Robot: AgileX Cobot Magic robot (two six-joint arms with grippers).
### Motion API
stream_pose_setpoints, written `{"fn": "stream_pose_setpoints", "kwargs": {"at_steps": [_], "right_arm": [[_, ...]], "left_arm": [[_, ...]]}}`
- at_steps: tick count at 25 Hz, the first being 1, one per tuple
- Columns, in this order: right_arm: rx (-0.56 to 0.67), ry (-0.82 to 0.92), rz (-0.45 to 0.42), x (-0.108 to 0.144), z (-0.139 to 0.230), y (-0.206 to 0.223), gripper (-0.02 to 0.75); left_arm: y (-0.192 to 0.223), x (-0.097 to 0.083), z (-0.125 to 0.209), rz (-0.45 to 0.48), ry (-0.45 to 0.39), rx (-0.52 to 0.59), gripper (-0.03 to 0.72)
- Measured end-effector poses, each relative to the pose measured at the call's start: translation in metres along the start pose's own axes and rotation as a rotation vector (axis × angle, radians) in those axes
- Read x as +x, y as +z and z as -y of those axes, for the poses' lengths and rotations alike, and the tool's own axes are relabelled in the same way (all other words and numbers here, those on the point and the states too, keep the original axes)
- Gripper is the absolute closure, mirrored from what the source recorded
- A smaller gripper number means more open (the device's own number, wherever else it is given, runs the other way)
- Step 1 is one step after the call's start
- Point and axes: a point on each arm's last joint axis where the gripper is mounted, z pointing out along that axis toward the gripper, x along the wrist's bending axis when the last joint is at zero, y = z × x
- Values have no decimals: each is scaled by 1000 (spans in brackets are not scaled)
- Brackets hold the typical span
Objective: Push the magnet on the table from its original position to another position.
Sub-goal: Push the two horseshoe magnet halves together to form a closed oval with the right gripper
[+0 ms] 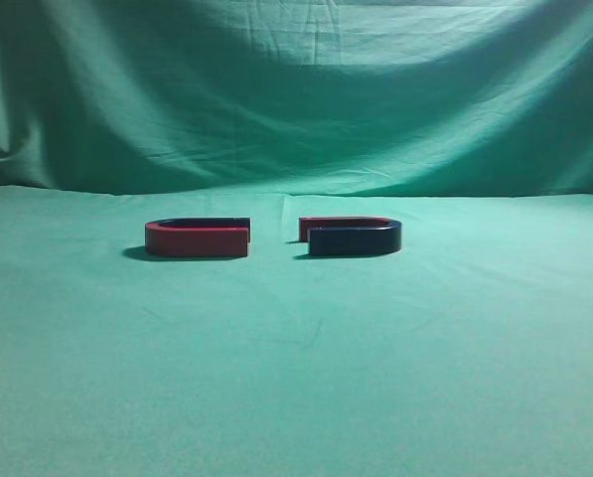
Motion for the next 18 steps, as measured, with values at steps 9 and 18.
{"fn": "stream_pose_setpoints", "kwargs": {"at_steps": [9,18], "right_arm": [[0,0,0,0,0,0,738],[0,0,0,0,0,0,738]], "left_arm": [[0,0,0,0,0,0,316],[0,0,0,0,0,0,316]]}}
